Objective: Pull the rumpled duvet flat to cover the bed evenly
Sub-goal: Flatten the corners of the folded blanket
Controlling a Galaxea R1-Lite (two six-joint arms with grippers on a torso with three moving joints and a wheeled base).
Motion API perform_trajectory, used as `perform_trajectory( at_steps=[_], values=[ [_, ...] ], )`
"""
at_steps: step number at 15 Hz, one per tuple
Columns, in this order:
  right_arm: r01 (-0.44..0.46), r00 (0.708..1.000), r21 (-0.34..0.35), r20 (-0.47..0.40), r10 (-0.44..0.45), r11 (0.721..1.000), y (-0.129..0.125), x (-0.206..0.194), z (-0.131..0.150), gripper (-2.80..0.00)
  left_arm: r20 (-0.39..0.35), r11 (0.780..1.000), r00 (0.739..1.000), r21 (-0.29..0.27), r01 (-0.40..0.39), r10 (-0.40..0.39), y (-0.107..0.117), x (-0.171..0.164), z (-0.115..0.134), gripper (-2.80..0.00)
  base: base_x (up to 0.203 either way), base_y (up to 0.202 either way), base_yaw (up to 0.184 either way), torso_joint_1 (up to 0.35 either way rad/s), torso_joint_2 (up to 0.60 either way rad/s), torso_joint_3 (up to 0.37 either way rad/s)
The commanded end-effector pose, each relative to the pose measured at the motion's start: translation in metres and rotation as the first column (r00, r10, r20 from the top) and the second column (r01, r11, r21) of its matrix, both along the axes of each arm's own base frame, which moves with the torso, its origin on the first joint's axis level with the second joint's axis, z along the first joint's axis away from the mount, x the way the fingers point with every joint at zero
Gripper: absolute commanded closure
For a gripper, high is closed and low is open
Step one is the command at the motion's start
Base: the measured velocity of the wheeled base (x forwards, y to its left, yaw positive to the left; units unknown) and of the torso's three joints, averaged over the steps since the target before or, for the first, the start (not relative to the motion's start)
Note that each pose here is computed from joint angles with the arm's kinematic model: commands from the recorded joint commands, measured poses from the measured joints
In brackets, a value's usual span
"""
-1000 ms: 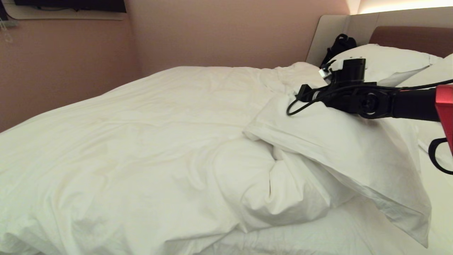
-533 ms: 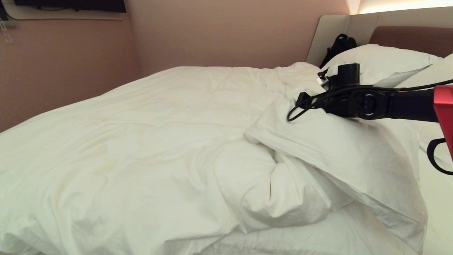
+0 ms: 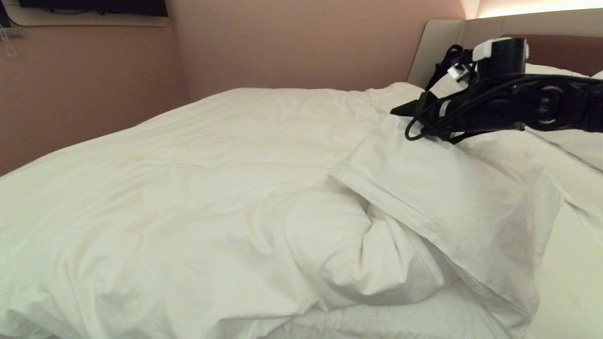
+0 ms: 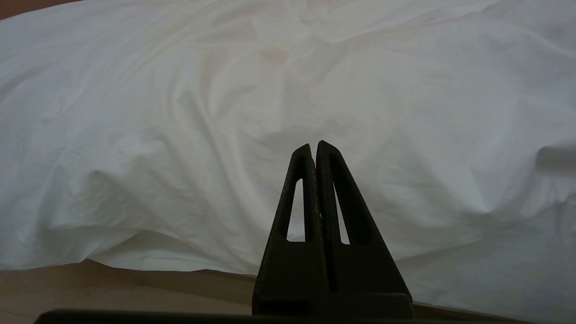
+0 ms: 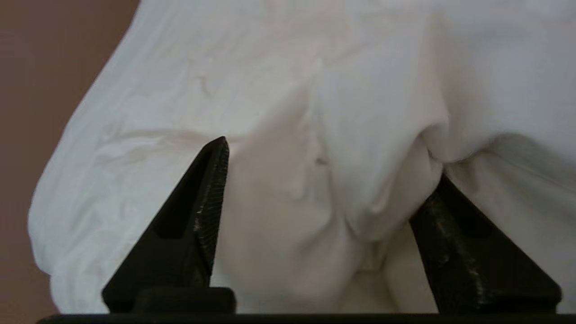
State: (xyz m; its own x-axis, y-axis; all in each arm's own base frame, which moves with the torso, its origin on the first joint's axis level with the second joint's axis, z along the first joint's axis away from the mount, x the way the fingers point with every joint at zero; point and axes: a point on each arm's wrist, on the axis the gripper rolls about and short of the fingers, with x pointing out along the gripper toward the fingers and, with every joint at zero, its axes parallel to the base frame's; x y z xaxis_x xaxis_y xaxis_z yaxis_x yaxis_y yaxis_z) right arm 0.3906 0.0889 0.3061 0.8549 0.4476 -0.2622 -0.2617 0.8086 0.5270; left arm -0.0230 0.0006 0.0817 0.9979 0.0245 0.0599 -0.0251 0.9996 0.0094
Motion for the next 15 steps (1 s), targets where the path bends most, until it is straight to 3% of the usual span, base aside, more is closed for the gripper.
perform_trajectory(
  at_steps=[1,8,15],
  values=[
    [-0.004,0.999,0.008,0.046,0.003,1.000,-0.007,-0.035,0.034,-2.80,0.001,1.000,1.000,0.000,0.000,0.000,0.000,0.000,0.000,0.00,0.000,0.000,0.000,0.000,0.00,0.000],
    [0.038,0.995,0.007,0.097,-0.038,0.999,-0.036,-0.111,0.086,-2.80,0.001,1.000,1.000,0.000,0.000,0.000,0.000,0.000,0.000,0.00,0.000,0.000,0.000,0.000,0.00,0.000],
    [0.167,0.978,-0.041,0.135,-0.160,0.985,-0.078,-0.157,0.105,-2.80,0.001,1.000,1.000,0.000,0.000,0.000,0.000,0.000,0.000,0.00,0.000,0.000,0.000,0.000,0.00,0.000]
  ],
)
